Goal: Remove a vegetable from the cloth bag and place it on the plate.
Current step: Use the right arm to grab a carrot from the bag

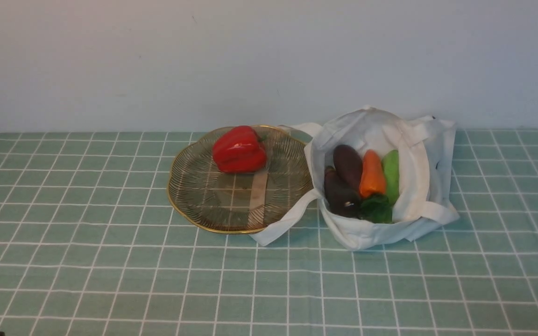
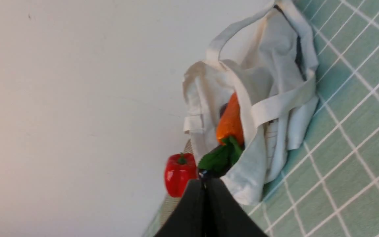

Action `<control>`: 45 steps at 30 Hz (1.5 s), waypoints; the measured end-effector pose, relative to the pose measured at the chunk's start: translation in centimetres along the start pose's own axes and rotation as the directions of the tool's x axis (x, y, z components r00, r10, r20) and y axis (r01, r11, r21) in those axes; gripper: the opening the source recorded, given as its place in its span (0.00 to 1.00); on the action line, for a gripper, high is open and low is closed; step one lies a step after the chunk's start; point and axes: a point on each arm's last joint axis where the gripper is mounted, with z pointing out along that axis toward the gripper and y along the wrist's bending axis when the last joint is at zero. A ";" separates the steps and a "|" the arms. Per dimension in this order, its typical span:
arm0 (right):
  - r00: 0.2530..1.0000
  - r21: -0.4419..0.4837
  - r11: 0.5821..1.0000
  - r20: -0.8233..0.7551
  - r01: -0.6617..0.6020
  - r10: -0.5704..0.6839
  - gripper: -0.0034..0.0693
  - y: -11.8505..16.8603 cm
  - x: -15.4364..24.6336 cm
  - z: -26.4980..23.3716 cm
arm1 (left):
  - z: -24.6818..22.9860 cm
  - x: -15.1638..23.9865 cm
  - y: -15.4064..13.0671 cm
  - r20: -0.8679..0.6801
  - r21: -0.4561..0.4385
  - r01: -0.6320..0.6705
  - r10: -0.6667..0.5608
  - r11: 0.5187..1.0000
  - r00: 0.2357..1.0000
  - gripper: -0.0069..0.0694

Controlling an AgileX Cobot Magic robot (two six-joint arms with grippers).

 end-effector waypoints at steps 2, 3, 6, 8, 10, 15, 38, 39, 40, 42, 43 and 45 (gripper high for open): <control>0.998 -0.013 0.998 0.001 -0.057 0.057 0.03 0.1 0.0 0.0 | 0.0 0.0 0.0 0.000 0.000 0.000 0.000 1.000 1.000 0.08; 0.997 -0.016 0.997 0.000 -0.071 0.071 0.03 0.1 0.0 0.0 | 0.0 0.0 0.0 0.000 0.000 0.000 0.000 1.000 1.000 0.08; 0.999 -0.018 0.999 -0.002 -0.047 0.047 0.03 0.2 0.0 0.0 | 0.0 0.0 0.0 0.000 0.000 0.000 0.000 1.000 1.000 0.08; 1.000 -0.026 1.000 -0.004 0.010 -0.010 0.03 0.5 -0.1 -0.1 | 0.0 0.0 0.0 0.000 0.000 0.000 0.000 1.000 1.000 0.08; 0.994 -0.065 0.992 0.015 0.112 -0.111 0.03 1.9 -0.6 -0.4 | 0.0 0.0 0.0 0.000 0.000 0.000 0.000 1.000 1.000 0.08; 0.887 -0.179 0.873 0.179 0.454 -0.425 0.03 9.1 -3.6 -2.8 | 0.0 0.0 0.0 0.000 0.000 0.000 0.000 1.000 1.000 0.08; 0.326 0.037 0.682 -0.896 0.730 -0.301 0.03 8.9 -3.9 7.9 | 0.0 0.0 0.0 0.000 0.000 0.000 0.000 1.000 1.000 0.08; 0.315 0.025 0.691 -0.901 0.722 -0.297 0.03 9.0 -4.0 8.9 | 0.0 0.0 0.0 0.000 0.000 0.000 0.000 1.000 1.000 0.08; 0.310 0.019 0.694 -0.903 0.719 -0.296 0.03 9.1 -4.1 9.4 | 0.0 0.0 0.0 0.000 0.000 0.000 0.000 1.000 1.000 0.08; 0.308 0.009 0.696 -0.901 0.718 -0.305 0.03 9.6 -4.5 11.1 | 0.0 0.0 0.0 0.000 0.000 0.000 0.000 1.000 1.000 0.08; 0.303 0.008 0.696 -0.904 0.718 -0.301 0.04 9.6 -4.7 12.0 | 0.0 0.0 0.0 0.000 0.000 0.000 0.000 1.000 1.000 0.08; 0.300 0.005 0.696 -0.905 0.718 -0.302 0.04 9.8 -4.9 12.9 | 0.0 0.0 0.0 0.000 0.000 0.000 0.000 1.000 1.000 0.08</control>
